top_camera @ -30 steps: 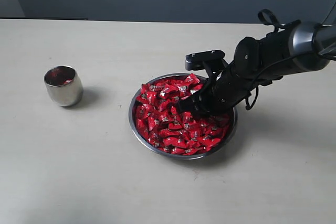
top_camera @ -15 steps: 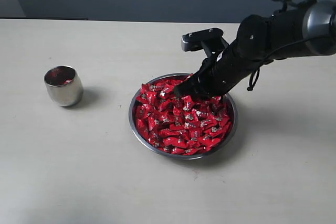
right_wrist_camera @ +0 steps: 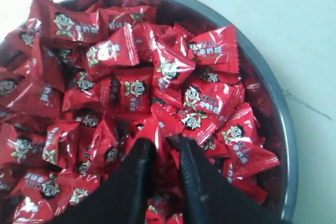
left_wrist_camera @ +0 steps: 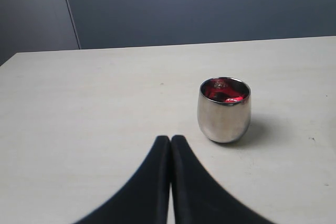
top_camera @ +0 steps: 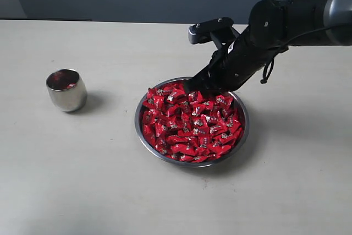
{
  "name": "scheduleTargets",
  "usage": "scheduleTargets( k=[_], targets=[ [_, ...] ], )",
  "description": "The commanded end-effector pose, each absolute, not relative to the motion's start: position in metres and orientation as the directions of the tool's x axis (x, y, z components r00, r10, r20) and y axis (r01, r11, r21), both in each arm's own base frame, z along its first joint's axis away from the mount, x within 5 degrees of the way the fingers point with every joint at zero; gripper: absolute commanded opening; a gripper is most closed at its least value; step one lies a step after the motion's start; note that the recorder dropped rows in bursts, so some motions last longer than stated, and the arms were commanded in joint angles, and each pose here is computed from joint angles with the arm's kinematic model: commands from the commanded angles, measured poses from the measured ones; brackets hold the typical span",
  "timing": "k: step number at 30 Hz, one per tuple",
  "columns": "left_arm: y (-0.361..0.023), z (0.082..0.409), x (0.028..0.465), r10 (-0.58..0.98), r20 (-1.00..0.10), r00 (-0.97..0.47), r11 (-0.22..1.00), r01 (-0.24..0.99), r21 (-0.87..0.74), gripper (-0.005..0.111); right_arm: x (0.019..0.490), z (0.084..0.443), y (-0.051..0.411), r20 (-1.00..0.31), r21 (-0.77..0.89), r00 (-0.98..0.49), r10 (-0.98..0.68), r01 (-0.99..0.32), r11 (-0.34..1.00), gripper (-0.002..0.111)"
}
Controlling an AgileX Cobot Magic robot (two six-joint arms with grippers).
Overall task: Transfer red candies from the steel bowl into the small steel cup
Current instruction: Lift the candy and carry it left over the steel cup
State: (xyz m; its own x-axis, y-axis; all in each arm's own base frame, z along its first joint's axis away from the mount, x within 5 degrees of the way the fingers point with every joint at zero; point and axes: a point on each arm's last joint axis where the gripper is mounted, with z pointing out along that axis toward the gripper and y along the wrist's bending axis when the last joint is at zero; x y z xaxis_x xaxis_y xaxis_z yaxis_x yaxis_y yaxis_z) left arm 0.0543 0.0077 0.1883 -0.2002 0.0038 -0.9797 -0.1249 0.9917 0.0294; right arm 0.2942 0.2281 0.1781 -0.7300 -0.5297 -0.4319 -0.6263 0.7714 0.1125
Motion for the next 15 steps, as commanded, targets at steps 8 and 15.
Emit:
scheduleTargets(
  k=[8, 15],
  targets=[
    [0.008, 0.187, 0.054, 0.001, -0.980, -0.198, 0.992, -0.126, 0.026, 0.000, 0.299, 0.180, 0.255, -0.588, 0.323, -0.700, -0.405, -0.662, 0.676, -0.001],
    [0.008, 0.187, 0.054, 0.001, -0.980, -0.198, 0.992, -0.126, 0.026, 0.000, 0.317, 0.162, 0.287, -0.567, 0.477, -0.734, -0.374, -0.663, 0.578, -0.001]
  ],
)
